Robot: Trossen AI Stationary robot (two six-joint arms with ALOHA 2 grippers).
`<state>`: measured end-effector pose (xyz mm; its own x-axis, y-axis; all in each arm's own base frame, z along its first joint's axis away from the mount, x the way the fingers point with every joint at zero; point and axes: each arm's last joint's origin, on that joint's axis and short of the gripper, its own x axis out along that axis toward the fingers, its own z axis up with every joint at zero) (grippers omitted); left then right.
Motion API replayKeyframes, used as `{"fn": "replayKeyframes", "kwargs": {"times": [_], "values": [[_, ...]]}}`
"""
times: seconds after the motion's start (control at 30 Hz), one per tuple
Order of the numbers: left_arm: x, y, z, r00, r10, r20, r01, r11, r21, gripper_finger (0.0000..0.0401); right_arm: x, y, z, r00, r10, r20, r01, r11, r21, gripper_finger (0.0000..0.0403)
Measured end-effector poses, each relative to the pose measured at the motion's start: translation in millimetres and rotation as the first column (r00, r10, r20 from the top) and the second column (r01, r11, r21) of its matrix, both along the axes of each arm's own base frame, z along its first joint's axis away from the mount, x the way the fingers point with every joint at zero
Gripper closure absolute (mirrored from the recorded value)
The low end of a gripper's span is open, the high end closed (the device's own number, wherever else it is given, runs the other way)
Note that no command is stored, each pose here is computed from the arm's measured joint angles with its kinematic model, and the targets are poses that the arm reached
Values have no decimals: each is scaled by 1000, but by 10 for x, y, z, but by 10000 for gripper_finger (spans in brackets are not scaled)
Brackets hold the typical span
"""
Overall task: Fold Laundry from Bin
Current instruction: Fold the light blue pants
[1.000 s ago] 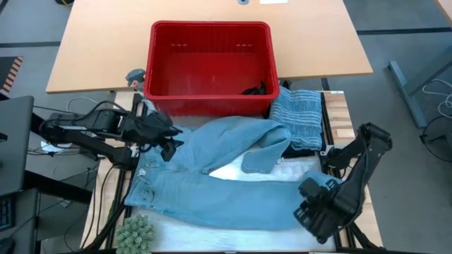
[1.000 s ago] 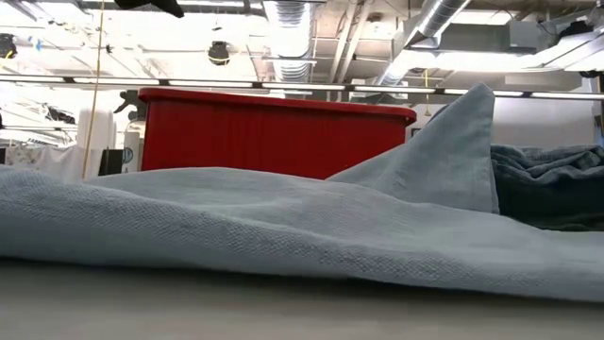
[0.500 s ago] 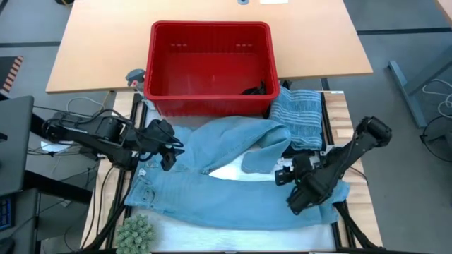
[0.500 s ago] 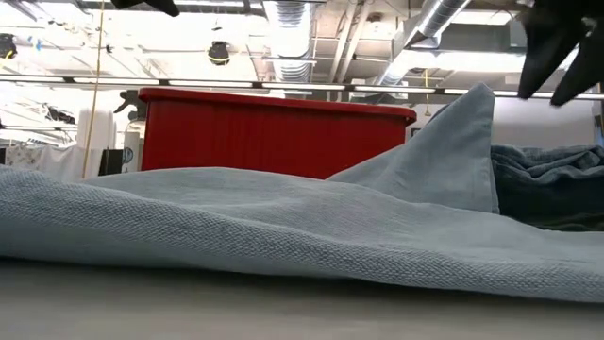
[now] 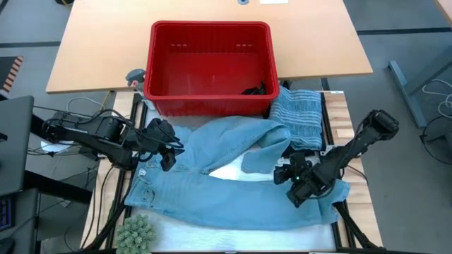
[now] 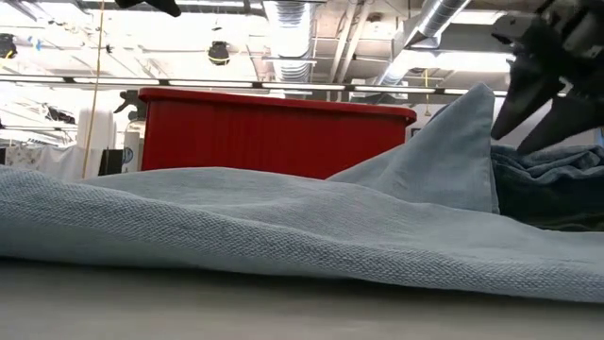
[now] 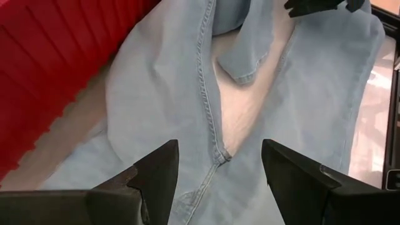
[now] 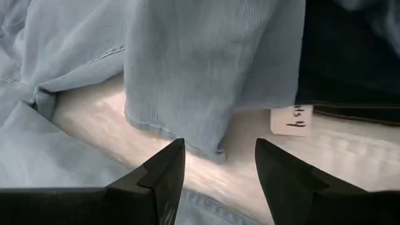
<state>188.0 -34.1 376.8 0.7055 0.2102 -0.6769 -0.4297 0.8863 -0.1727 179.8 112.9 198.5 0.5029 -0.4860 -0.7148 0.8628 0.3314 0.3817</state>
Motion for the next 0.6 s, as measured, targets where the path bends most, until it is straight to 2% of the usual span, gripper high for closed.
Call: {"fn": "replayKeyframes", "kwargs": {"times": [0.13,0.27,0.4,0.47,0.53,0.6], "values": [[-1,1,1,1000,0,0,0,1000,4,184,-19,-67,-162,1000,-23,1,23,1000,-10,183],[-1,3,1,1000,4,0,-4,1000,8,184,29,-135,-285,997,-37,62,39,999,-28,183],[-1,7,2,1000,13,2,-13,1000,16,184,128,-184,-359,996,14,90,-12,1000,-22,183],[-1,8,3,1000,17,3,-17,1000,21,184,149,-223,-384,998,34,59,-33,999,-5,187],[-1,9,3,1000,19,4,-19,1000,22,184,156,-261,-402,998,54,19,-54,999,-5,209],[-1,10,3,1000,22,5,-23,999,25,184,188,-297,-398,998,68,2,-68,998,-4,261]]}}
